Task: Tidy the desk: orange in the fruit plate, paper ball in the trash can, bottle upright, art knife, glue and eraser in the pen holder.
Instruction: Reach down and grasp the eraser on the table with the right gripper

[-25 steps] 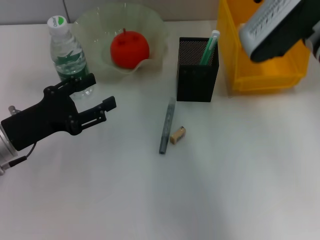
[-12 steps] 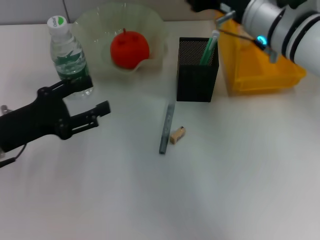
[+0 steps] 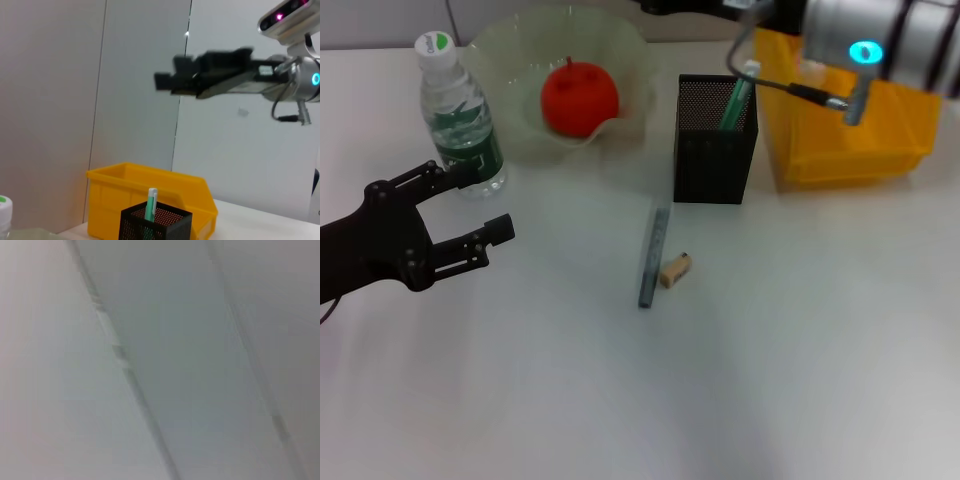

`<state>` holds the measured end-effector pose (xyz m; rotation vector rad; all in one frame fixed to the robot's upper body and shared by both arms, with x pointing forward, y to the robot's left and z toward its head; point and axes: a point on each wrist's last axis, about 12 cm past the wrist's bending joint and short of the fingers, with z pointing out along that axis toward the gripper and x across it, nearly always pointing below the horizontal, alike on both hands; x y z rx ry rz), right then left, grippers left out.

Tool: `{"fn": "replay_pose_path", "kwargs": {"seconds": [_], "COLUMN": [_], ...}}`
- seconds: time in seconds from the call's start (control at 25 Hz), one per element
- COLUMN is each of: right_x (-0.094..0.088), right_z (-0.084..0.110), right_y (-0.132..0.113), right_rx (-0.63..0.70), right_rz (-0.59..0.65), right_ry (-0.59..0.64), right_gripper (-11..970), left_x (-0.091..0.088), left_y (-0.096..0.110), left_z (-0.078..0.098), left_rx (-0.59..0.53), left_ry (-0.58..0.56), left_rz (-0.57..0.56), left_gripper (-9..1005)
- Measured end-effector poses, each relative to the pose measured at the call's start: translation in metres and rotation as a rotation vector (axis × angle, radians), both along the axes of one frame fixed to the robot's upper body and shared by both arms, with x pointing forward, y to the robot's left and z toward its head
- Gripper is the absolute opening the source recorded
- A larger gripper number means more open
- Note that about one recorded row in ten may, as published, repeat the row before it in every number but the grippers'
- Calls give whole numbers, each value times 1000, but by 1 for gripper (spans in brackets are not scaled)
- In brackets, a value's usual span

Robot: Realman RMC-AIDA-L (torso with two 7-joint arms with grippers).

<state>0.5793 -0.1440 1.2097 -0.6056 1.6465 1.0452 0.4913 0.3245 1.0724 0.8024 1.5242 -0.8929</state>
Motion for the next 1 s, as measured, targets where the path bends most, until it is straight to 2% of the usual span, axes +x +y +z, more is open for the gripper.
{"fn": "replay_pose_path", "kwargs": {"seconds": [0.04, 0.08, 0.16, 0.2, 0.28, 0.44, 0.48, 0.52, 0.56, 0.6, 0.64, 0.8, 0.84, 0.88, 1.0], "right_x": [0, 0, 1, 4, 6, 10, 10, 10, 11, 11, 11, 12, 12, 14, 16], "right_z": [0, -1, -2, -7, -11, -26, -32, -32, -34, -40, -40, -49, -49, -53, -58], "right_y": [0, -13, -20, -36, -44, -65, -67, -67, -67, -64, -64, -52, -52, -47, -38], "right_rx": [0, 21, 24, 10, -4, -106, -198, -198, -256, -395, -395, -605, -605, -677, -755], "right_rz": [0, 77, 100, 164, 195, 299, 322, 322, 331, 358, 358, 405, 405, 414, 428], "right_ry": [0, 3, 12, 54, 84, 183, 212, 212, 226, 236, 236, 206, 206, 195, 174], "right_gripper": [477, 477, 477, 477, 477, 478, 478, 478, 478, 478, 507, 621, 650, 678, 765], "left_x": [0, 0, 1, 2, 2, 3, 3, 4, 4, 4, 4, 6, 6, 6, 7], "left_y": [0, 0, -1, -2, -3, -4, -4, -5, -5, -4, -4, -1, -1, -1, 0], "left_z": [0, 0, 0, 1, 1, 2, 2, 2, 2, 3, 3, 6, 6, 6, 6], "left_rx": [0, 2, 7, 7, 5, 1, -1, -2, -3, 0, 0, 4, 4, 3, 4], "left_ry": [0, 0, 2, 6, 10, 20, 24, 27, 30, 31, 31, 47, 47, 50, 69], "left_rz": [0, -4, -13, -19, -24, -31, -33, -35, -36, -35, -35, -35, -35, -34, -36], "left_gripper": [807, 807, 807, 807, 806, 806, 806, 806, 806, 806, 806, 805, 805, 805, 805]}}
